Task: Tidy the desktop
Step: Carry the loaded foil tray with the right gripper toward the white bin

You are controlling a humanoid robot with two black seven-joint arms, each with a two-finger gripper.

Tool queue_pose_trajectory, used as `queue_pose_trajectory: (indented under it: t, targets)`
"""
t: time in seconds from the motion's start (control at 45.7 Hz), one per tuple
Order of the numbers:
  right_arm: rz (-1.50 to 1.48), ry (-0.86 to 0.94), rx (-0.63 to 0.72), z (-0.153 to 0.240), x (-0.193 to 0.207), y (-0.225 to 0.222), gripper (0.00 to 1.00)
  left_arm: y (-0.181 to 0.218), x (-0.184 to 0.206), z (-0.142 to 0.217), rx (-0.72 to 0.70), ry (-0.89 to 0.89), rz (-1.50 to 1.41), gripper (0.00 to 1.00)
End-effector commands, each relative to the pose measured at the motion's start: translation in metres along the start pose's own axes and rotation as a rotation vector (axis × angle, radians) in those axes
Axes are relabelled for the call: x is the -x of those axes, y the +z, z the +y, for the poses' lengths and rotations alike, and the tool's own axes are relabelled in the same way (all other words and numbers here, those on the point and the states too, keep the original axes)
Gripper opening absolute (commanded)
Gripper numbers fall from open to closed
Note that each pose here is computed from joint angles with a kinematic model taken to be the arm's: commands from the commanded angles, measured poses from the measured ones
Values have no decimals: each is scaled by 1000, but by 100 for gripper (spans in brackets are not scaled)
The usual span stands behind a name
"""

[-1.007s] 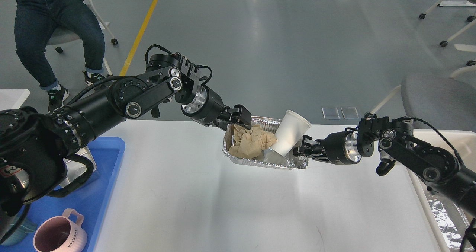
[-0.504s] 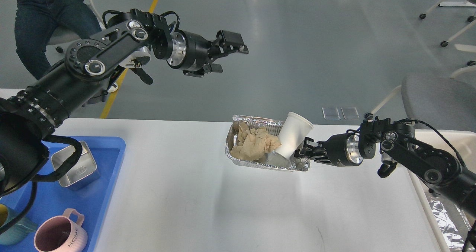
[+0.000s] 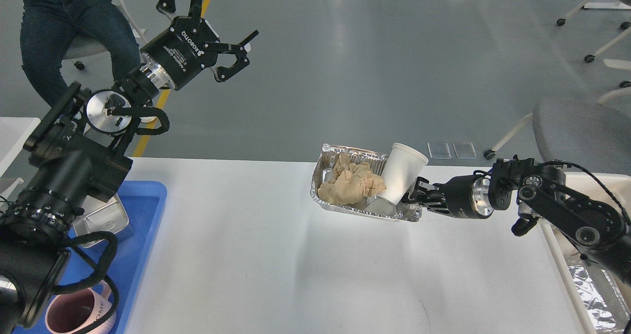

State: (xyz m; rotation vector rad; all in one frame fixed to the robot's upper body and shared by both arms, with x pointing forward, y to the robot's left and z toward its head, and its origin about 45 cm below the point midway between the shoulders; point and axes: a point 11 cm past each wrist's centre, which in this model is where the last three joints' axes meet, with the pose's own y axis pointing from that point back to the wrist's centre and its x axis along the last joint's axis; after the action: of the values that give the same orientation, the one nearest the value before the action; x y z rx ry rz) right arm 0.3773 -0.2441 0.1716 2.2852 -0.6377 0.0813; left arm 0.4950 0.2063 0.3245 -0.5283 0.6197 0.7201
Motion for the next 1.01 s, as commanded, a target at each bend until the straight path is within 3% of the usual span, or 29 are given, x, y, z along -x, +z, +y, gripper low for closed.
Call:
queue_pose_trajectory:
  t: [0.0,0.175,0.416,0.788,0.986]
  targets:
    - [-70,79,-3,15,-11,18,0,-34,-36,30,43,113,136,97]
    - [-136,210,36,43,-29,47,0,-58,-70,73,105,227,242,97]
    - [-251,450,116,100,-51,103,0,-75,-89,103,124,294,282,97]
    - [-376,698,228,171,-54,168,0,-61,-100,123,213,325,309,97]
    - [-418,795,306,185,-40,196,0,-57,-101,125,236,325,317,97]
